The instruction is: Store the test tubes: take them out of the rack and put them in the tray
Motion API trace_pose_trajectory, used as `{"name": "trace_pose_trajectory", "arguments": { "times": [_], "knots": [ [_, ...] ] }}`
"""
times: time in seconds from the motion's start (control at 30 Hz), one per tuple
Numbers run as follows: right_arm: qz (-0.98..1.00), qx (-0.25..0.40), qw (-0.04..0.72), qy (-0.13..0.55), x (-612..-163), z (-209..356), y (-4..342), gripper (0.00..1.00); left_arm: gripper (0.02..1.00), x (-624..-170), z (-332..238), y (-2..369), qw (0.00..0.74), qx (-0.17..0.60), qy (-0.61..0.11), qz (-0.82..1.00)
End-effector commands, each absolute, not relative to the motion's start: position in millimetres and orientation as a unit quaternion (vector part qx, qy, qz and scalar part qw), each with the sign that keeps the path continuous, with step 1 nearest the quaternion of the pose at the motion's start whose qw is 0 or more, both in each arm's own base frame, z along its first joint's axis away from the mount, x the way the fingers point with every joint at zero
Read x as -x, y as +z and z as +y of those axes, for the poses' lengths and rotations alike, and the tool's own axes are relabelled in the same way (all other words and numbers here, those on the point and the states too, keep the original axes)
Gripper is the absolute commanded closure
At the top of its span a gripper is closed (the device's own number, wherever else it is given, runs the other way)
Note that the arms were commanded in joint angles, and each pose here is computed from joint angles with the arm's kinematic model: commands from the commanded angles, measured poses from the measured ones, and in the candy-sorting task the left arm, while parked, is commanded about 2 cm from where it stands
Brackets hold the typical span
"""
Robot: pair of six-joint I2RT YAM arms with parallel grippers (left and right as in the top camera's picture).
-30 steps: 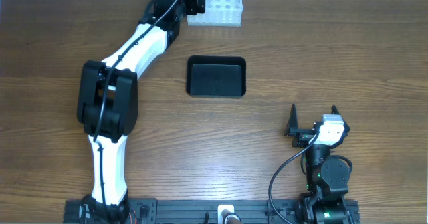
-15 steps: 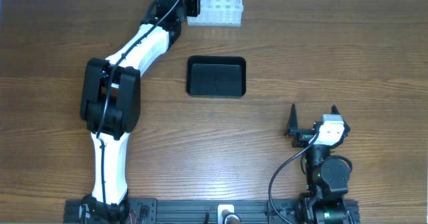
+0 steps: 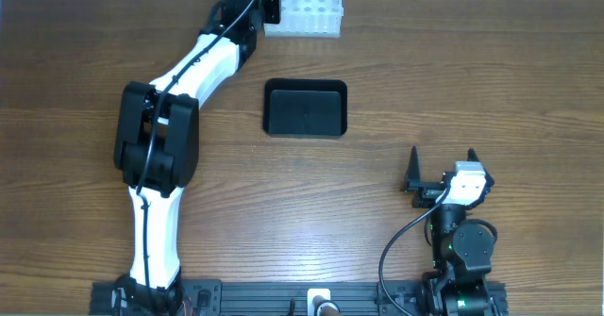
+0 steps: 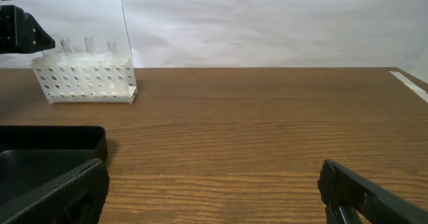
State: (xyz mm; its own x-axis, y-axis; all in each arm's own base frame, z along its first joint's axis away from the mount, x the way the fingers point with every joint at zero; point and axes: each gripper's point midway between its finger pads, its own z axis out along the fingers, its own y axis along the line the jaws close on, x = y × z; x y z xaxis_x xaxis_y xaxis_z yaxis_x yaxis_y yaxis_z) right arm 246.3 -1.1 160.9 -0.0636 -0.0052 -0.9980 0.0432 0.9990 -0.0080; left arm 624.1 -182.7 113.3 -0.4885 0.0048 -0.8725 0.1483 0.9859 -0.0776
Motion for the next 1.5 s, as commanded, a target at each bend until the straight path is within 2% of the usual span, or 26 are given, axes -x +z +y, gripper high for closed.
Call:
{"name": "trace_pose_trajectory", "arguments": {
  "times": [0.03, 0.53, 0.63, 0.93, 1.07, 1.2, 1.37, 1.5],
  "knots": [
    [0.728, -0.010, 0.685, -0.013, -246.1, 1.3, 159.8, 0.007, 0.730, -627.3, -190.1, 110.9, 0.507, -0.048, -0.073, 0.858],
    [0.728, -0.010, 0.685, -0.013, -246.1, 1.3, 159.8, 0.009, 0.871, -627.2, -193.2, 112.0, 0.509, -0.048, -0.078, 0.856],
    [0.728, -0.010, 0.685, -0.013, -246.1, 1.3, 159.8, 0.007, 0.934, -627.3, -193.0, 112.3, 0.508, -0.042, -0.082, 0.856],
    [0.728, -0.010, 0.685, -0.013, -246.1, 1.3, 159.8, 0.009, 0.943, -627.7, -193.0, 121.6, 0.515, -0.041, -0.084, 0.852],
    [0.728, -0.010, 0.685, -0.013, -246.1, 1.3, 159.8, 0.007, 0.947, -625.6, -192.3, 160.4, 0.539, -0.039, -0.090, 0.837],
    [0.728, -0.010, 0.685, -0.013, -246.1, 1.3, 159.8, 0.009, 0.952, -617.9, -189.0, 218.5, 0.573, -0.036, -0.097, 0.813],
    [0.728, -0.010, 0.685, -0.013, -246.1, 1.3, 159.8, 0.007, 0.954, -595.5, -180.1, 314.6, 0.636, -0.050, -0.092, 0.764],
    [0.728, -0.010, 0.685, -0.013, -246.1, 1.3, 159.8, 0.007, 0.978, -557.2, -172.9, 399.0, 0.683, -0.055, -0.100, 0.721]
  ]
}}
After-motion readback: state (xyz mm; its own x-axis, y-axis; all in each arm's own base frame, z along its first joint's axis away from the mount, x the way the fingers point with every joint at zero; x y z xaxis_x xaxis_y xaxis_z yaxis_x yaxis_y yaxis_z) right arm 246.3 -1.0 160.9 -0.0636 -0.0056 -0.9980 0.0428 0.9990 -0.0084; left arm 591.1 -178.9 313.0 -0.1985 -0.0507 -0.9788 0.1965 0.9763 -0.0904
